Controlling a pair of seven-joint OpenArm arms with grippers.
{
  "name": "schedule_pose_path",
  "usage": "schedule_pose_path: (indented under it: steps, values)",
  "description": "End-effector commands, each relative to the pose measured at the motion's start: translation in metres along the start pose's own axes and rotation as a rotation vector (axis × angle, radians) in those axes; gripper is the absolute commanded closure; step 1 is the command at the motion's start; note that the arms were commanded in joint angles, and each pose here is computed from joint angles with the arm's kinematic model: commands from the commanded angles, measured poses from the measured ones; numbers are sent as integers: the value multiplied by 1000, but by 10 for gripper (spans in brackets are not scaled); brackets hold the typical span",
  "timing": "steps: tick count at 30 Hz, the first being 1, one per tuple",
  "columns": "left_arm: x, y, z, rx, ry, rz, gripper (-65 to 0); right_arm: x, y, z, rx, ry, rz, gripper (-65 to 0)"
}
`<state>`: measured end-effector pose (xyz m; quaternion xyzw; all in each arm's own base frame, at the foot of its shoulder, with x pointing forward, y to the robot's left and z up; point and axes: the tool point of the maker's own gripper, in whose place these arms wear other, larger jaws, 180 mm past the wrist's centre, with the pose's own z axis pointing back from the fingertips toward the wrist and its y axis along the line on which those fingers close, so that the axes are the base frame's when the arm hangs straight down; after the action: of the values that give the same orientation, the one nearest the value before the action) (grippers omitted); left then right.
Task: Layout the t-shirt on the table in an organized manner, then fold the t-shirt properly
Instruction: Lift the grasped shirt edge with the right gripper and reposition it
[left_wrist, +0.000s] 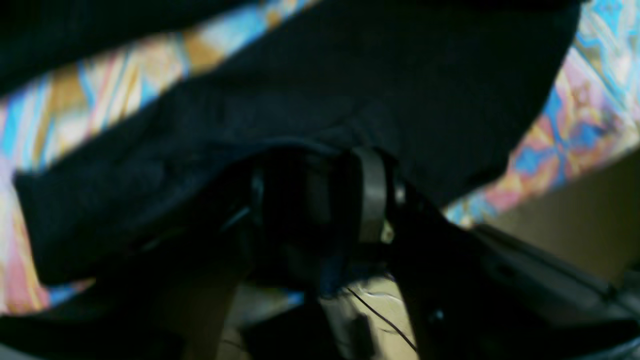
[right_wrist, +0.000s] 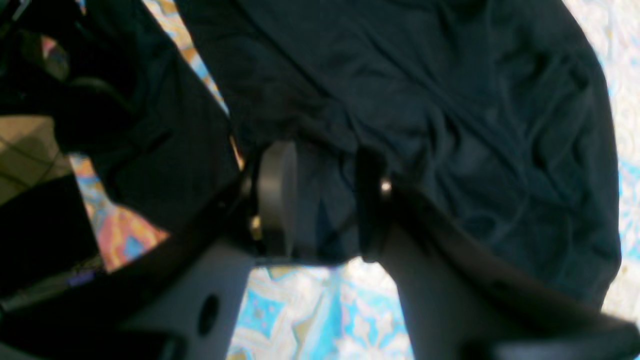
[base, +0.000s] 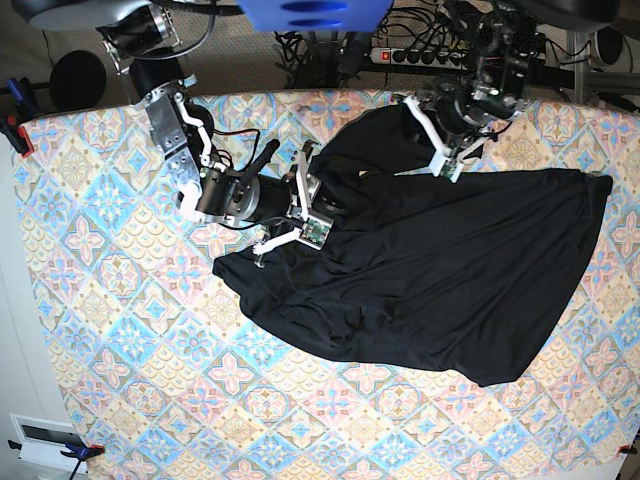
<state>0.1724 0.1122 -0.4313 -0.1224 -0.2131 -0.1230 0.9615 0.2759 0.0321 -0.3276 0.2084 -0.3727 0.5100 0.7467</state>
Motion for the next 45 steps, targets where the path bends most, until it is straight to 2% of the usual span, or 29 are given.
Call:
schedule_pose_path:
  steps: [1, 8, 13, 14, 15, 20, 24, 27, 34, 38, 41, 45]
  values:
    - [-15, -6, -6, -2, 57, -7, -214, 17, -5, 5, -9, -57, 17, -190]
    - [-29, -18, -18, 56, 111, -128, -196, 17, -5, 5, -9, -57, 18, -190]
    - [-21, -10, -10, 74, 87, -167, -28, 11, -8, 7, -14, -40, 21, -190]
    - [-17, -9, -7, 77, 75, -174, -1, 10, -9, 6, -16, -37, 22, -190]
    - [-12, -6, -3, 87, 58, -173, 0, 10, -9, 6, -15, -36, 21, -190]
    - [6, 40, 32, 198, -36, -63, 0, 9, -10, 6, -16, -35, 20, -190]
    - [14, 86, 57, 254, -106, 101, 0, -1, -12, 1, -11, -9, -4, -192]
    - [18, 113, 75, 296, -155, 183, 0, -8, -17, 0, -17, 4, -28, -193]
    - [29, 154, 106, 384, -247, 281, 0, -37, -22, -11, -5, 70, -99, -194]
    - [29, 172, 121, 439, -273, 307, 0, -31, -40, -11, -55, 75, -42, -194]
    - [29, 177, 125, 454, -281, 314, 0, -38, -47, -10, -102, 122, 13, -194]
    - [28, 177, 125, 455, -279, 313, 0, -31, -17, -25, -24, 128, 92, -194]
